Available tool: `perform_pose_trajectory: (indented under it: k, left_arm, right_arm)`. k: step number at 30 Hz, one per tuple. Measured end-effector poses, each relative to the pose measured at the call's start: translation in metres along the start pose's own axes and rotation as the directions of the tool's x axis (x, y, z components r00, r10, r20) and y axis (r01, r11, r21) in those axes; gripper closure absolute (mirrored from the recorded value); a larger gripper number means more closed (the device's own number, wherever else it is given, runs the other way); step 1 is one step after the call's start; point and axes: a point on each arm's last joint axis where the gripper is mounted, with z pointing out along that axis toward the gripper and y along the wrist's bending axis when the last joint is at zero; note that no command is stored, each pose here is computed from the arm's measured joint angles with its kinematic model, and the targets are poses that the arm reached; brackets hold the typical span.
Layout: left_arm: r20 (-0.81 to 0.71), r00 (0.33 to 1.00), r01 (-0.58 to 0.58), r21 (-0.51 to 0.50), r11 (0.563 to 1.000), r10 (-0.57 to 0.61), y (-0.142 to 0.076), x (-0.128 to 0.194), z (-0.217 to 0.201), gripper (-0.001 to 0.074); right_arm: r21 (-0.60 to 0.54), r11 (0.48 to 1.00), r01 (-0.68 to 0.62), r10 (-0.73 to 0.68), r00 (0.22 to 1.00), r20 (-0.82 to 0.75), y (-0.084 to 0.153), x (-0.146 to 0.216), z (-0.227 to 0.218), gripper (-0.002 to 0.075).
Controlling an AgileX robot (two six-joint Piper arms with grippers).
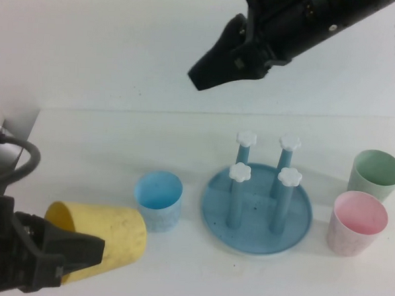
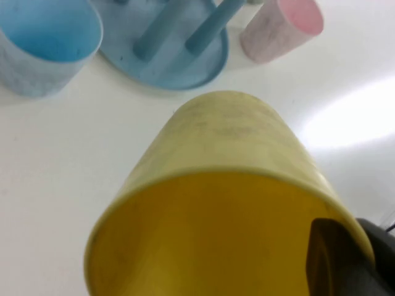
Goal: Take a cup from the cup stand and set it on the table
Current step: Place the cup on the table
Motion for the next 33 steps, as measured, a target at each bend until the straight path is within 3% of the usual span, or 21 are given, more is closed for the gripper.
perform_pose_trajectory:
  k: [4,6,14,24,28,33]
  left_arm:
    - [-0.086,0.996,0.014,-0.021,1.000,-0.015,0.004,-0.003,0.003,0.0729]
    - [-0.119,0.992,0.031,-0.023,0.999,-0.034,0.009,-0.006,0.008,0.0729]
    - [-0.262,0.958,0.111,-0.035,0.993,-0.116,0.035,-0.014,0.038,0.0729]
    - [-0.322,0.932,0.156,-0.055,0.986,-0.165,0.051,-0.016,0.055,0.0729]
    - [-0.358,0.927,0.088,-0.077,0.993,-0.110,0.042,-0.015,0.061,0.0729]
    - [-0.373,0.927,-0.076,-0.131,0.989,0.022,0.019,-0.019,0.075,0.0729]
  right_arm:
    - [0.257,0.965,0.061,-0.026,0.990,-0.139,0.008,0.006,-0.020,0.0722]
    - [0.325,0.942,0.087,-0.031,0.984,-0.174,0.014,0.008,-0.028,0.0722]
    - [0.442,0.889,0.118,-0.008,0.970,-0.243,0.036,0.030,-0.054,0.0725]
    - [0.501,0.862,0.075,0.115,0.933,-0.340,0.064,0.101,-0.075,0.0726]
    - [0.562,0.826,0.055,0.161,0.931,-0.328,0.078,0.139,-0.086,0.0726]
    - [0.617,0.785,0.051,0.138,0.957,-0.255,0.099,0.182,-0.100,0.0726]
